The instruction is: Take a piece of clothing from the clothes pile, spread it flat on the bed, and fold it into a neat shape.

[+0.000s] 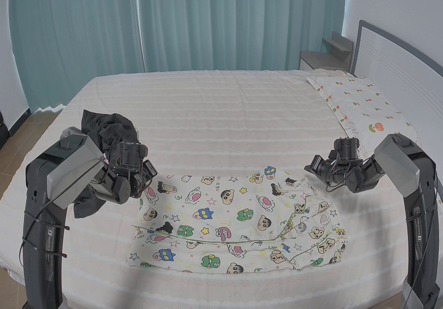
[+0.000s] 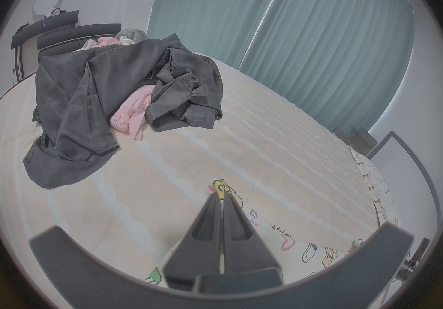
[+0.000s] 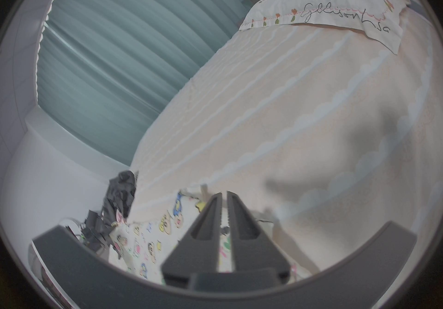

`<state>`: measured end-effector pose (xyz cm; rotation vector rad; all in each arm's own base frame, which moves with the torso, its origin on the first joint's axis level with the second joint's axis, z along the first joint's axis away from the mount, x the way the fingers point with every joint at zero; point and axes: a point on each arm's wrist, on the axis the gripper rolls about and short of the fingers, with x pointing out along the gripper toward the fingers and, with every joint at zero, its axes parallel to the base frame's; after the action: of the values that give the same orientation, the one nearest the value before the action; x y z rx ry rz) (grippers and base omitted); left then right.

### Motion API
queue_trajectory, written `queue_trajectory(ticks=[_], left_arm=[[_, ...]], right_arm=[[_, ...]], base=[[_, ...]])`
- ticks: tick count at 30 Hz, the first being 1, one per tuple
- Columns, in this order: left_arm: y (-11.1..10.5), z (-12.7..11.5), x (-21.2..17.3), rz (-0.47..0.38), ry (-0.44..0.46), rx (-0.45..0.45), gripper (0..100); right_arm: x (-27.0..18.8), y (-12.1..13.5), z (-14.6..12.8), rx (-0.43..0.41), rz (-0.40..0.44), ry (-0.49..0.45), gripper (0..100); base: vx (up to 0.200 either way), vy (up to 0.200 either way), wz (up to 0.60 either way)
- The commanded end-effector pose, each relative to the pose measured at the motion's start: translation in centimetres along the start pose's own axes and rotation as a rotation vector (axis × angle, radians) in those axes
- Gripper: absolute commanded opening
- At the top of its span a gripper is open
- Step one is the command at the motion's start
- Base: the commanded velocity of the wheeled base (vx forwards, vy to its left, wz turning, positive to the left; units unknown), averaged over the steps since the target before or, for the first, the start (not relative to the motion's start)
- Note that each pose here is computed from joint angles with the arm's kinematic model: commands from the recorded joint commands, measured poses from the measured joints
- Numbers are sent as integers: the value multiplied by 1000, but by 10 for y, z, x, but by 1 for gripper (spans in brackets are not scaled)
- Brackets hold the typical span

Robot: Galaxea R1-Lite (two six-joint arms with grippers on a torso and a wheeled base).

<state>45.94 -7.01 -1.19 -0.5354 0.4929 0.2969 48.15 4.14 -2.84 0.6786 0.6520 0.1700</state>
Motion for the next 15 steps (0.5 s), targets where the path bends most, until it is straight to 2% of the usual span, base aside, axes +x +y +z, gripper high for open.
queue_trajectory(ticks=[1,15], left_arm=[[0,0,0,-1,0,0,0],[-1,-1,0,-2,0,1,0]], right_arm=[[0,-6,-3,-3,-16,15,100],[16,-1,-21,-17,-10,66,100]], base=[[0,0,0],[0,0,0]])
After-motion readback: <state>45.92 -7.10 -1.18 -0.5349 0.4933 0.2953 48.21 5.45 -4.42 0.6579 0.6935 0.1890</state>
